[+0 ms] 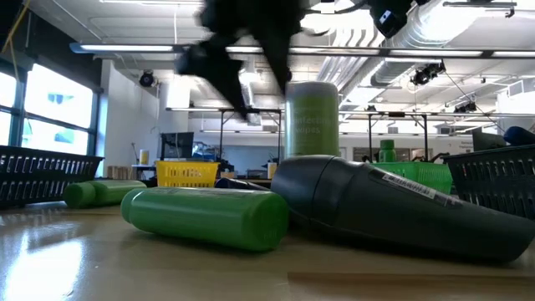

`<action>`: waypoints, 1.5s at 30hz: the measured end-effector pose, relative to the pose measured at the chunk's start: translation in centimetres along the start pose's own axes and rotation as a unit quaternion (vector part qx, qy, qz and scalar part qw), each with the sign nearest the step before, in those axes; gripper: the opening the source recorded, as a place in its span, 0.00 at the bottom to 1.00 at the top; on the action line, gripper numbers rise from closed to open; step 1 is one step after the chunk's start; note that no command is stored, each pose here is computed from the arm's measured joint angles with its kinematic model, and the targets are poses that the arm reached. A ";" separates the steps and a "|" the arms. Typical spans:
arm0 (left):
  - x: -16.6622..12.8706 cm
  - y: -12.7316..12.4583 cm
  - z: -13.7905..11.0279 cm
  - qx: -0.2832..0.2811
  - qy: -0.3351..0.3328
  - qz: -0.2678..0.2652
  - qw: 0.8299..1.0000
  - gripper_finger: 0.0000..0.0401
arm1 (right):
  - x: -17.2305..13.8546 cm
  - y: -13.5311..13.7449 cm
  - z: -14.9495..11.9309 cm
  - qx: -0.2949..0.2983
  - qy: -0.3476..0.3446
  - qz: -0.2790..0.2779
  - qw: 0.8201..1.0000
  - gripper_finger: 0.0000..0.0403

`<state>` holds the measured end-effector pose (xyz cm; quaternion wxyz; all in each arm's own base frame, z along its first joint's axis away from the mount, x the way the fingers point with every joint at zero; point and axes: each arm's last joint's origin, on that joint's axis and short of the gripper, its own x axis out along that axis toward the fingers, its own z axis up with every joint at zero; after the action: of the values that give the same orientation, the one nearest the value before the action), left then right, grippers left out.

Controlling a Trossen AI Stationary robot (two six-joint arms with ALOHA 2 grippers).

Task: Pick & Place Travel size toiletries
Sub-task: Put the shave cream into the left black bin

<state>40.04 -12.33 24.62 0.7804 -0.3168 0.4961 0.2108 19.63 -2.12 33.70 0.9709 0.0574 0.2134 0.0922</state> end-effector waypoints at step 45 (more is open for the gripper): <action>8.3 0.5 -1.8 -0.009 0.061 0.073 0.995 0.57 | 0.0 0.0 -0.3 -0.040 0.013 -0.003 0.999 0.12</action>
<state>42.07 -13.09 16.42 0.7283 -0.2992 0.5627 0.2520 19.53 -2.11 33.45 0.9698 0.0171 0.2227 0.0983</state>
